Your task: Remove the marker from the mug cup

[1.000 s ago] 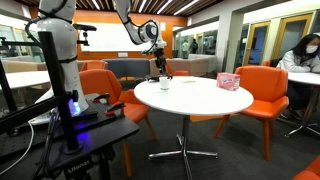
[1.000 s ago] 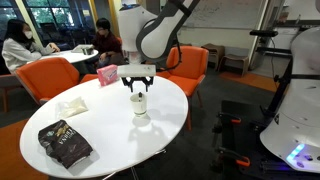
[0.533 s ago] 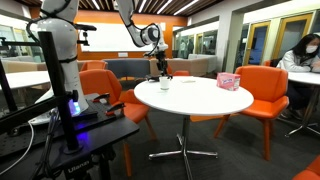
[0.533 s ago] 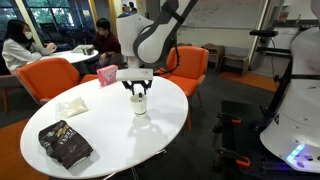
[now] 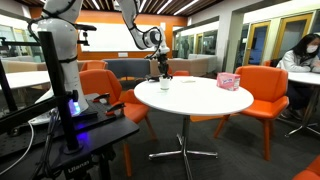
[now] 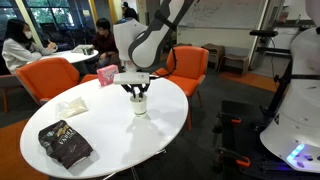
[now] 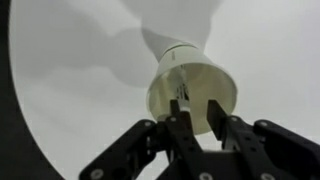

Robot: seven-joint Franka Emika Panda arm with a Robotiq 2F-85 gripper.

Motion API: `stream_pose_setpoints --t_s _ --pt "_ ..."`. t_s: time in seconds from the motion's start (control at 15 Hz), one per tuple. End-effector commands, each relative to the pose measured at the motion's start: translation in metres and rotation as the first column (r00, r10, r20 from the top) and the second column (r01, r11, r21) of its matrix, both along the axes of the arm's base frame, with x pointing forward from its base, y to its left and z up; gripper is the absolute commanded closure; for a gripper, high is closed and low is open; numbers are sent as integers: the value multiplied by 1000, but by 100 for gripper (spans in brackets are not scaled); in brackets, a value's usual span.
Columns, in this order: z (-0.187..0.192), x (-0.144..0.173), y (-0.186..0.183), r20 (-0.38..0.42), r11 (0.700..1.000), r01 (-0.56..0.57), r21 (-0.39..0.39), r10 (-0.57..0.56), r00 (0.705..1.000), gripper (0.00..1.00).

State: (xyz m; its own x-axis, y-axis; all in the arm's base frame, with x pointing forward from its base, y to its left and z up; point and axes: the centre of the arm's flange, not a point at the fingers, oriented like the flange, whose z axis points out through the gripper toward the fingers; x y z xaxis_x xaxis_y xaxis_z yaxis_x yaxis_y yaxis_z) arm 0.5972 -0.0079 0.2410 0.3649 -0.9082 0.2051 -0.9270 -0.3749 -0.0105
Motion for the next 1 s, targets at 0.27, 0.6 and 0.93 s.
stream_pose_setpoints --t_s 0.27,0.6,0.93 --pt "-10 13 -1 -42 999 41 -18 -41 998 61" --pt "-19 14 -8 -57 998 49 -34 -51 997 62" --pt "-28 13 -5 -68 999 38 -39 -41 997 99"
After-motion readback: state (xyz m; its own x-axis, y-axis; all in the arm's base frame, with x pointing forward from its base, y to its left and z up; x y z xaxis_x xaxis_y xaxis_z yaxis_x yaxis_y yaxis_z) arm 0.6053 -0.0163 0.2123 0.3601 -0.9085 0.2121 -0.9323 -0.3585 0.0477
